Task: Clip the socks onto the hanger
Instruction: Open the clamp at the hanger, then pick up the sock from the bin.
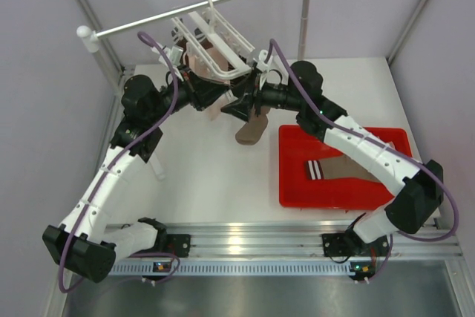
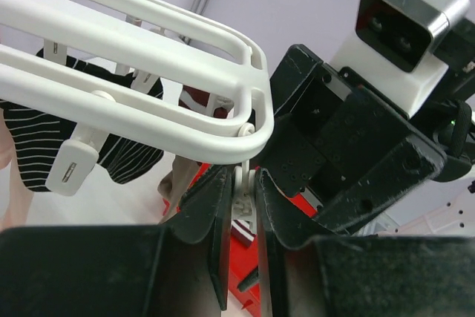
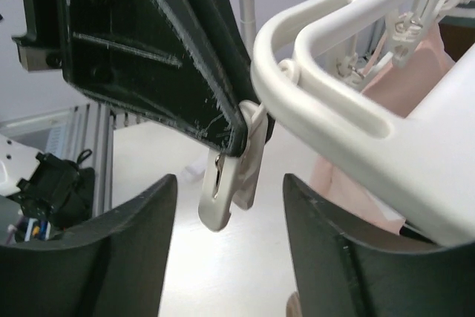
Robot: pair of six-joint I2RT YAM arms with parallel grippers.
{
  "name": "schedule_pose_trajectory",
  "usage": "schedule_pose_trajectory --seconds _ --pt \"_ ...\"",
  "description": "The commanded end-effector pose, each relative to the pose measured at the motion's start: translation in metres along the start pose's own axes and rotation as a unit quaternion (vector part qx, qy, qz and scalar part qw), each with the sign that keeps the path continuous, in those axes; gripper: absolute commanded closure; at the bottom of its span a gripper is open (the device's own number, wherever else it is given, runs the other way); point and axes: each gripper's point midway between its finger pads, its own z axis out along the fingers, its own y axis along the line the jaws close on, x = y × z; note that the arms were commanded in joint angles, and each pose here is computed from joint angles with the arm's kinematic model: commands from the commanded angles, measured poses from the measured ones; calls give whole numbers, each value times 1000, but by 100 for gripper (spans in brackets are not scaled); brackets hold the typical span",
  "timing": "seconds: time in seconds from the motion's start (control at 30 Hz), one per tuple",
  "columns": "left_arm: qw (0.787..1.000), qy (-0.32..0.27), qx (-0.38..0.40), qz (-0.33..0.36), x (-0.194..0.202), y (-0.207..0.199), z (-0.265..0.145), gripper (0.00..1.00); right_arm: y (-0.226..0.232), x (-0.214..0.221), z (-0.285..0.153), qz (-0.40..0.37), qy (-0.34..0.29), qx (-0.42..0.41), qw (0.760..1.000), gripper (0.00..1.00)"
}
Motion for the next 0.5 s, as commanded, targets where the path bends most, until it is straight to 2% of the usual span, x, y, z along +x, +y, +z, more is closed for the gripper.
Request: schedule_pose_trajectory --seconds 0.0,0.1,0.23,0.27,0.33,0.43,0.47 --pt "999 -31 3 -16 -18 -7 1 100 2 -26 -13 -28 -21 16 999 40" --pt "999 -31 -3 -28 -17 -5 1 100 -3 -25 -27 -28 -12 34 999 34" --pt "999 -29 -6 -35 -13 -3 0 100 -21 -1 -65 0 40 64 997 27" --pt "999 -30 -7 -35 -13 -3 0 100 -25 3 -74 1 46 67 997 19" --pt "999 -28 -9 -37 -11 -1 0 100 -32 21 -101 14 74 81 994 12" --pt "999 -28 -9 -37 -10 -1 0 100 -38 43 -138 -20 111 92 989 7" --pt "999 -29 -8 -36 -10 -1 0 100 -35 72 -152 -39 158 82 983 7"
